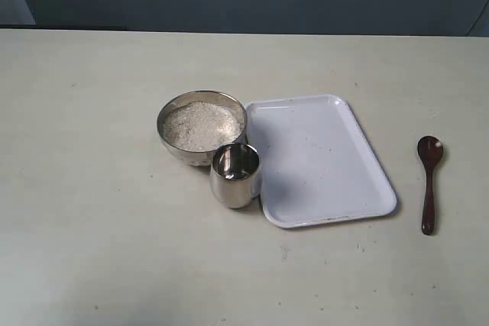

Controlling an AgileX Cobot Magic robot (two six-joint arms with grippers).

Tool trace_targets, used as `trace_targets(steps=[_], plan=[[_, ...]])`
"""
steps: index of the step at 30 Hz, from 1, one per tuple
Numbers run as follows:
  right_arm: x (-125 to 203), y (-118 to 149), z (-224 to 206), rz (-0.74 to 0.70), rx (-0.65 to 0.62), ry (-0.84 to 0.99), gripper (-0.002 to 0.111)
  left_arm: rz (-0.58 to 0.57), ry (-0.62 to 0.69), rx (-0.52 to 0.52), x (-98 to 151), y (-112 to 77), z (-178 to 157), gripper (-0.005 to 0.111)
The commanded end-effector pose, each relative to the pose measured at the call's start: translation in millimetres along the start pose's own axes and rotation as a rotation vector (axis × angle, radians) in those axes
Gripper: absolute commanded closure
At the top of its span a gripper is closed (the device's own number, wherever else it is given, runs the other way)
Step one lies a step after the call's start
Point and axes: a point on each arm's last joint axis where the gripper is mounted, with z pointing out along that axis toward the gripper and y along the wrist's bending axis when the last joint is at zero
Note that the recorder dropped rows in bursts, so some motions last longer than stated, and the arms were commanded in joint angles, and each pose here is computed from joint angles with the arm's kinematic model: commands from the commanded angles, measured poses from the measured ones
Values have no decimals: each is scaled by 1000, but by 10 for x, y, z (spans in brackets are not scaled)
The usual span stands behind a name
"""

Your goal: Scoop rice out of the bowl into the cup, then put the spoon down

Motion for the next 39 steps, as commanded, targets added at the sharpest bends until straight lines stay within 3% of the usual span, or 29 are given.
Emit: trace_targets(steps=[1,5,16,19,24,31,39], plan=[[32,61,225,-273,65,330,108,-4,-23,6,-28,-5,-8,106],[112,61,488,-411,62,620,108,-4,-23,6,-28,-5,-8,106],[662,-347,1078,-336,233,1217,108,-4,-23,6,-28,-5,-8,106],[832,-365,1191,-348,216,1294,107,-4,-23,6,-28,-5,-8,106],[1138,-326,1321,-465,152,1392,95,-4,-23,6,-28,-5,-8,106],[1383,-502,1465,-561,364,1414,91,-4,-23,6,-28,-5,-8,106],[1456,-435,1757,-502,381,1399,91,-4,-21,6,-27,-5,-8,106]])
